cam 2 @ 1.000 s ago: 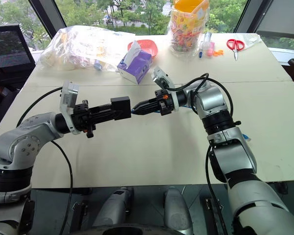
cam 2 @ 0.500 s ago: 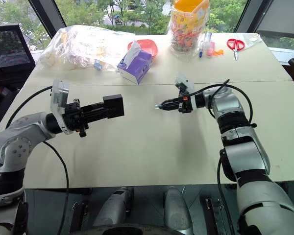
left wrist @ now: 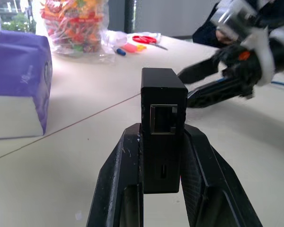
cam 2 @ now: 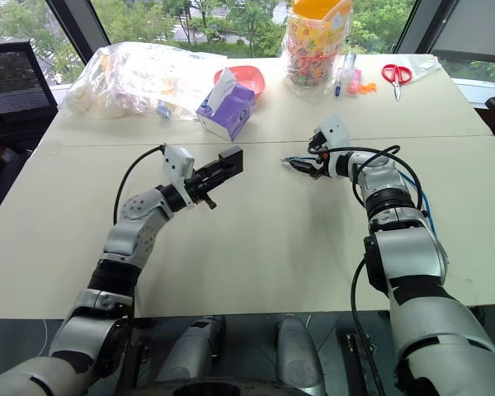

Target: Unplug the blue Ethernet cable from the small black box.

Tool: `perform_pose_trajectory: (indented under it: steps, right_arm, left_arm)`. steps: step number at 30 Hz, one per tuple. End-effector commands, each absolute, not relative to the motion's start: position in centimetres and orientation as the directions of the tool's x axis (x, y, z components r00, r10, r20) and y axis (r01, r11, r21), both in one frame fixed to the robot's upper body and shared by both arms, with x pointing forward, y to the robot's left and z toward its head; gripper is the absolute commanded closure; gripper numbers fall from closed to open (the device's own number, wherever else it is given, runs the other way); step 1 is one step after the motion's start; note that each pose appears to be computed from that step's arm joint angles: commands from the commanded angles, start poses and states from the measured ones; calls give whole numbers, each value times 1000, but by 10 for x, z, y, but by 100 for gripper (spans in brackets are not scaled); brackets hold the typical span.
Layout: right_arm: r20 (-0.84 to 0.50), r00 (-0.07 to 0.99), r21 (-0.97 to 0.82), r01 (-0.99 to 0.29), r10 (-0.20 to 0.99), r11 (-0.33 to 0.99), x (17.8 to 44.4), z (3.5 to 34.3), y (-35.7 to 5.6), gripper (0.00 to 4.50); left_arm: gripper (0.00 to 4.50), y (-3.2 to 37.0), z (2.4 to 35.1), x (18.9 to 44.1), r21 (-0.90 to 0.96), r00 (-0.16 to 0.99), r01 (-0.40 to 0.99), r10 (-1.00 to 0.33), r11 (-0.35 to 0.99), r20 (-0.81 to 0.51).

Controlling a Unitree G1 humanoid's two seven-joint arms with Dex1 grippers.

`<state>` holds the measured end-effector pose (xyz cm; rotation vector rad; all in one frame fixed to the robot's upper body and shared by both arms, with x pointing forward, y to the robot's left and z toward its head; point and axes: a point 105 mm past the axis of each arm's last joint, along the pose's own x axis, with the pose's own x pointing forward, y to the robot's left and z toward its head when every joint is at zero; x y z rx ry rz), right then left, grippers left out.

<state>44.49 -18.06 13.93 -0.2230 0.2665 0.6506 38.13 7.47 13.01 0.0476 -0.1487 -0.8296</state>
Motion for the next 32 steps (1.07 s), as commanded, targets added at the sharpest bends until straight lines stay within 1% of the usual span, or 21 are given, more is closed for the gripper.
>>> perform_pose_trajectory:
  steps: [1,4,7,12,14,16,19,21,23,27,32]
  right_arm:
    - [-192,776,-37,-618,601,786,447,163,-179,2]
    - [-138,761,35,-636,634,771,443,169,-178,2]
    - [-119,750,51,-649,650,759,438,170,-176,2]
    - [-97,754,63,-647,649,760,432,173,-173,2]
    - [-92,748,69,-654,658,753,428,174,-171,0]
    - [-91,744,67,-659,662,750,425,175,-170,0]
    - [-102,733,62,-670,673,739,421,174,-170,0]
    - [-109,718,65,-685,687,726,417,174,-172,0]
    - [-123,701,68,-700,703,710,412,172,-173,0]
    - [-179,638,83,-749,749,658,391,158,-179,0]
    - [-196,630,117,-746,751,656,376,146,-186,0]
  left_arm:
    - [404,69,131,391,173,678,701,-721,692,140]
    - [404,67,120,396,189,692,688,-711,701,122]
    - [404,69,110,398,164,701,689,-706,706,98]
    - [404,71,91,394,117,695,709,-718,695,51]
    - [300,72,87,392,88,695,713,-718,696,38]
    - [224,73,84,391,58,693,718,-720,694,32]
    - [79,78,82,388,52,694,718,-719,695,29]
    - [3,82,82,385,44,696,716,-718,696,31]
    - [3,86,81,382,47,700,713,-714,700,25]
    - [3,104,89,372,66,721,690,-693,721,26]
    - [3,130,100,356,73,762,645,-647,761,20]
